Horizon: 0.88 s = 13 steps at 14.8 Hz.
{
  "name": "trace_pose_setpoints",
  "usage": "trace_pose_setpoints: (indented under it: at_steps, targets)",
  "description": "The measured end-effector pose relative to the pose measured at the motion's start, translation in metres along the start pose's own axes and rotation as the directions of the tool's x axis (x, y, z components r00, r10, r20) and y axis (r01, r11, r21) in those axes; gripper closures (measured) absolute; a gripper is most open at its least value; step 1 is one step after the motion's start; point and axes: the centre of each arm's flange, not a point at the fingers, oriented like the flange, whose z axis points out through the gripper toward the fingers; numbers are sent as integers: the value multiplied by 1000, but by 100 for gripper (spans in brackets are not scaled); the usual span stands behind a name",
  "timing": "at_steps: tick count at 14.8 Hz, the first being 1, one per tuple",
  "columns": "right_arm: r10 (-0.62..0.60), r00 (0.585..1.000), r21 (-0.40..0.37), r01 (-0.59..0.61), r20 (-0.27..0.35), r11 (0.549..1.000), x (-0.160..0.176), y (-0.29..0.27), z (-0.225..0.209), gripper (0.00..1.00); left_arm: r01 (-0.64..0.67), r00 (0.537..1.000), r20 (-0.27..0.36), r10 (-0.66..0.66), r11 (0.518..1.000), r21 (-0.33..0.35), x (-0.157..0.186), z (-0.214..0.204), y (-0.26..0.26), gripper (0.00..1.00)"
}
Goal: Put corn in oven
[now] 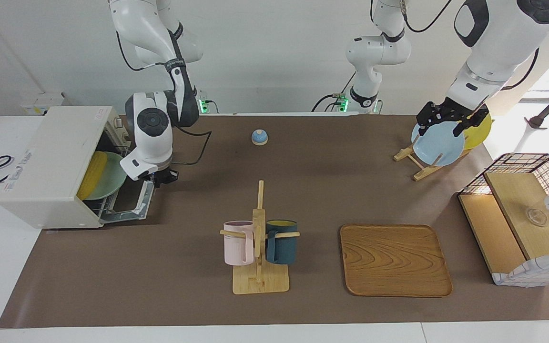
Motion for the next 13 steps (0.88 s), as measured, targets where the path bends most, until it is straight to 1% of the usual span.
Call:
trace_pose_setpoints:
  at_steps: [6, 9, 13]
  targets:
    - [-54, 998, -32, 54, 21, 998, 4, 49, -56, 99, 0, 1000, 0, 0, 1000, 0, 0, 0, 0, 0]
    - [-73, 997, -30, 74, 20, 997, 0, 80, -68, 99, 0, 1000, 0, 0, 1000, 0, 0, 0, 0, 0]
    - [-92, 996, -21, 92, 19, 996, -5, 114, -74, 99, 0, 1000, 0, 0, 1000, 0, 0, 0, 0, 0]
